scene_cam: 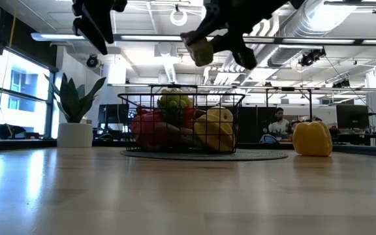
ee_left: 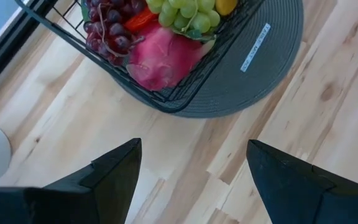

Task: Build produce basket
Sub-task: Put the red chili pepper into the black wire basket

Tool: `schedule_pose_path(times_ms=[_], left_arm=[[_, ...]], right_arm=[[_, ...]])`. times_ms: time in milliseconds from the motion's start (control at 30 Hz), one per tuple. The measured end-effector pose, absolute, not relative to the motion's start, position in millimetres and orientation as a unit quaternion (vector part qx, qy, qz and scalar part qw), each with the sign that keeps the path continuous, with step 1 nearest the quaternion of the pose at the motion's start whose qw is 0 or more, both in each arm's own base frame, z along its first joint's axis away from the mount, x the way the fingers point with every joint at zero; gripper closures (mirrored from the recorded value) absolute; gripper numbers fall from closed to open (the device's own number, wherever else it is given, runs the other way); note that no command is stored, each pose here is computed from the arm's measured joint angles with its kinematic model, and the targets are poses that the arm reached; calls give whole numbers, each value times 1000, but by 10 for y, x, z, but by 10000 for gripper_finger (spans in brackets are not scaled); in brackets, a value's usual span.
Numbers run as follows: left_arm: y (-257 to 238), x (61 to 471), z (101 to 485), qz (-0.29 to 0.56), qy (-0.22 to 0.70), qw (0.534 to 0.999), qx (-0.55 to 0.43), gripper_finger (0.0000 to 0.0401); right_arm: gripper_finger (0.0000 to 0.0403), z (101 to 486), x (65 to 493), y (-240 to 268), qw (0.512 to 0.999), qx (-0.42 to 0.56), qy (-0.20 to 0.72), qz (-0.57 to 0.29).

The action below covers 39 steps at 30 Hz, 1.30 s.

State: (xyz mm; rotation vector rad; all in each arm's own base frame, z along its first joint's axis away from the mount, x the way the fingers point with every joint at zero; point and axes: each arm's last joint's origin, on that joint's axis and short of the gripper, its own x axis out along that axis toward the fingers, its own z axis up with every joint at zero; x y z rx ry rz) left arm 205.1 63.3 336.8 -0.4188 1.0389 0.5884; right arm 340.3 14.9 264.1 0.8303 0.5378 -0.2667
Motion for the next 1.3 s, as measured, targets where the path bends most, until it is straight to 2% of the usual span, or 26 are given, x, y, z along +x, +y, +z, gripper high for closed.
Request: schedule_pose_path(times_ms=[300, 600, 1033, 1300], left_arm=[[637, 2059, 3371, 298, 468, 799, -233, 119], [638, 2065, 3373, 316, 454, 790, -265, 119], [638, 2064, 3373, 350, 429, 767, -324, 119], [626, 2066, 3372, 349, 428, 765, -332, 119]], right_arm=[[323, 2862, 3287, -428, 927, 274, 213, -143], [323, 2897, 3148, -939, 950, 134, 222, -173], [323, 2853, 3027, -1354, 944, -84, 269, -174], [323, 2645, 3077, -1506, 929, -111, 309, -171]])
